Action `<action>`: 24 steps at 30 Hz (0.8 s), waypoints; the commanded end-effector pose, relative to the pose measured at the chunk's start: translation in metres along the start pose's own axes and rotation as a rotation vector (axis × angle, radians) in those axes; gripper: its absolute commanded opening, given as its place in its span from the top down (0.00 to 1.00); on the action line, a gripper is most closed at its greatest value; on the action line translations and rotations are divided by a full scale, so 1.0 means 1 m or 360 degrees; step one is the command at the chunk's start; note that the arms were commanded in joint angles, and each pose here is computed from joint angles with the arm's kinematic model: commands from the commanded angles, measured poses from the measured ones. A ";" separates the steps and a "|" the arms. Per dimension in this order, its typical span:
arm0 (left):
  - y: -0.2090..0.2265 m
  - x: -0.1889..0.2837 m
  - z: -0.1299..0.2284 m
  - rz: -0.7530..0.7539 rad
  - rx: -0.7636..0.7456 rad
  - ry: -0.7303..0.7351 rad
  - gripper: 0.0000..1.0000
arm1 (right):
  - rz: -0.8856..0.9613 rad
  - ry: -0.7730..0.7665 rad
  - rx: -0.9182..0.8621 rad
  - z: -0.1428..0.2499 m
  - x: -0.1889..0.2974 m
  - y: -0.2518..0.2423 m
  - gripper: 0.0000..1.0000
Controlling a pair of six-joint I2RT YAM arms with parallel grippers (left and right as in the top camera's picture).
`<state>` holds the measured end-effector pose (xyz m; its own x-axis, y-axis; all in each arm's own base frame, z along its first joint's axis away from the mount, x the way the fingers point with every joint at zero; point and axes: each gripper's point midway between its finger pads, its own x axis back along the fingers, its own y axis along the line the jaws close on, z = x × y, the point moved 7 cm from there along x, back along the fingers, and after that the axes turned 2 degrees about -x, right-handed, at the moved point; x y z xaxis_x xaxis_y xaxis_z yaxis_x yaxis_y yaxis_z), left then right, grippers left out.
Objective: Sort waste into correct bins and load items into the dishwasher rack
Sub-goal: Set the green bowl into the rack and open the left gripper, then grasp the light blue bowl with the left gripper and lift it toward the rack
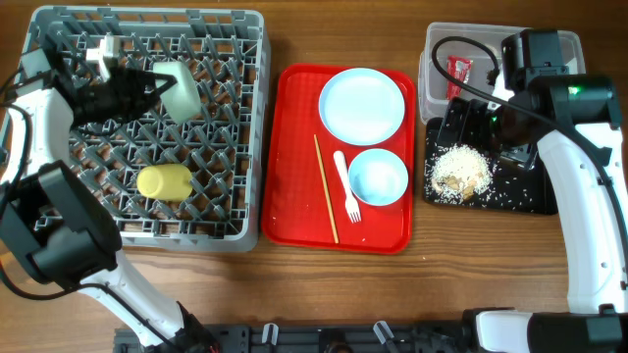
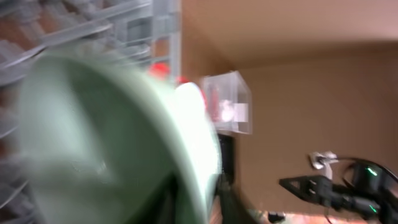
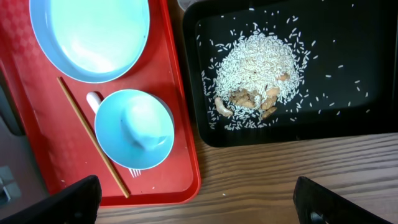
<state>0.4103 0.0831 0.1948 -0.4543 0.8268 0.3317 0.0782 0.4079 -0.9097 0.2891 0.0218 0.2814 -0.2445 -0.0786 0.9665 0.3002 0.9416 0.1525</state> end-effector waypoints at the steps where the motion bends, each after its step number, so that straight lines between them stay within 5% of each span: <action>1: 0.039 0.020 0.009 -0.0378 0.0167 0.0024 0.60 | 0.0006 -0.0073 0.0013 -0.002 0.012 -0.001 0.00; 3: 0.049 0.035 0.015 -0.0500 0.0261 0.0029 0.42 | 0.0006 -0.0073 0.0013 -0.002 0.012 -0.001 0.00; 5: 0.055 0.048 0.017 -0.0527 0.0320 0.0002 0.37 | 0.0006 -0.0073 0.0014 -0.002 0.012 -0.001 0.00; 7: 0.055 0.065 0.018 -0.0538 0.0351 -0.0055 0.05 | 0.0008 -0.0069 0.0016 -0.001 0.012 -0.001 0.00; 8: 0.053 0.074 0.017 -0.0545 0.0347 -0.0093 0.00 | 0.0008 -0.0067 0.0017 -0.001 0.012 -0.001 0.00; 16: -0.054 0.090 0.020 -0.0583 -0.0097 -0.0250 0.00 | 0.0008 -0.0078 -0.0005 -0.002 0.013 -0.003 0.00; 24: -0.141 -0.043 0.066 -0.0907 -0.0606 0.0138 0.00 | 0.0024 -0.0174 -0.0336 -0.023 0.036 -0.057 0.00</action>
<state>0.3580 0.0147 0.2957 -0.4847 0.5678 0.6653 0.1539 0.8041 -0.5742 0.2912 -0.0237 0.3009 -0.3014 -0.0343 0.9529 0.4353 0.8842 0.1695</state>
